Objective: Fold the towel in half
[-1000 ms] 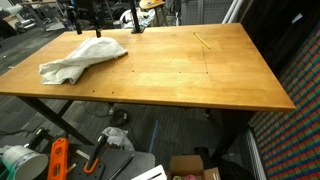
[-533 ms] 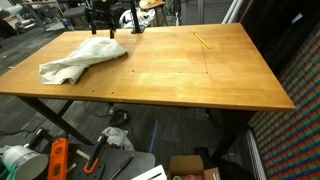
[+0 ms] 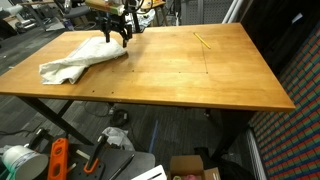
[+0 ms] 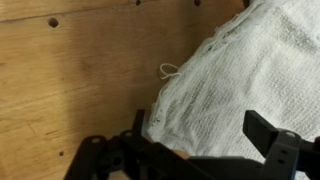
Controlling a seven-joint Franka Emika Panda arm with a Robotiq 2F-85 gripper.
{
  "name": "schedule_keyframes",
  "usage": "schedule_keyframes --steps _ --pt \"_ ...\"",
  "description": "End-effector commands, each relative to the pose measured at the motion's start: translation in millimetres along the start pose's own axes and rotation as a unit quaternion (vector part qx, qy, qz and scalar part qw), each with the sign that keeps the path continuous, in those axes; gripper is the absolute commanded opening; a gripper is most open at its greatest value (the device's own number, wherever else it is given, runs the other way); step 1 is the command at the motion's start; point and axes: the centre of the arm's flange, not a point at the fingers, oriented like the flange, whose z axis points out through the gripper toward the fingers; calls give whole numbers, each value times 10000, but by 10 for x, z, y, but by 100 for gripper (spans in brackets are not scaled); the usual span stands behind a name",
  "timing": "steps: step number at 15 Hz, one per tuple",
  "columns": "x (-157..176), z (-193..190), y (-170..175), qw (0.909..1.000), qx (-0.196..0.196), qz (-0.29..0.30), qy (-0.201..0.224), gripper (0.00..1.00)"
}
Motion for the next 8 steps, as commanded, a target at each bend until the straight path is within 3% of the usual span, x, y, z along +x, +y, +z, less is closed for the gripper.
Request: schedule_keyframes --steps 1,8 --pt "135 44 104 9986 346 196 335 100" --pt "254 202 107 9966 589 362 448 100"
